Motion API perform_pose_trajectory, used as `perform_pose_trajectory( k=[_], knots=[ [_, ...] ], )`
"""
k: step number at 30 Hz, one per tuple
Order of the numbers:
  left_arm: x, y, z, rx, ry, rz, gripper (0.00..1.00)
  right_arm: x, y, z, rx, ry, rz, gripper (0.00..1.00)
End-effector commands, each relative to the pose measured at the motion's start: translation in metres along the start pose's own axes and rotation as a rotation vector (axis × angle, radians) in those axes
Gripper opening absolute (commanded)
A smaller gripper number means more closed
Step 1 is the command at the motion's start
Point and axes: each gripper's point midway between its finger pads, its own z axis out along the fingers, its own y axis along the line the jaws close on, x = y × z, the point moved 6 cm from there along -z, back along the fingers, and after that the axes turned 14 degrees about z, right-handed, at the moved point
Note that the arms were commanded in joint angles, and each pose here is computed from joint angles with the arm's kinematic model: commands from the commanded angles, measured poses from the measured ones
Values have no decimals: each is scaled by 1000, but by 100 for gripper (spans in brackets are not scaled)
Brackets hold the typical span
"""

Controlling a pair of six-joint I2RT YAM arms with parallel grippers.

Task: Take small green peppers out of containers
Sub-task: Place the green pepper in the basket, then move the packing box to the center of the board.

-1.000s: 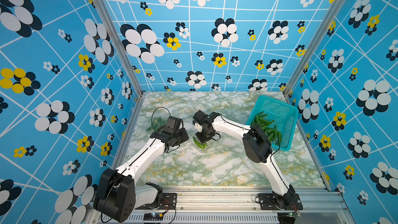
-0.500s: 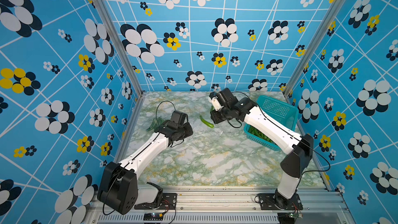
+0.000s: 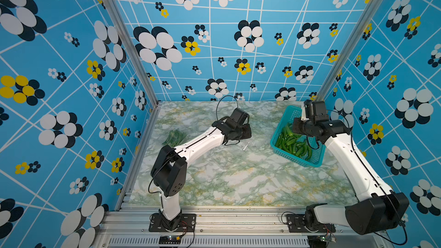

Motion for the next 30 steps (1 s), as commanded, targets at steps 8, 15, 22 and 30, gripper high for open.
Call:
perform_pose_trajectory(
  k=[8, 15, 22, 30],
  knots=[
    [9, -57, 51, 133, 102, 72, 36, 47, -49, 68, 149, 190, 93, 4],
    [4, -39, 36, 69, 70, 72, 38, 52, -47, 82, 145, 244, 67, 38],
    [3, 8, 0, -32, 28, 27, 41, 39, -35, 73, 73, 232, 42, 50],
    [7, 131, -90, -291, -42, -126, 41, 56, 64, 51, -286, 288, -137, 50]
  ],
)
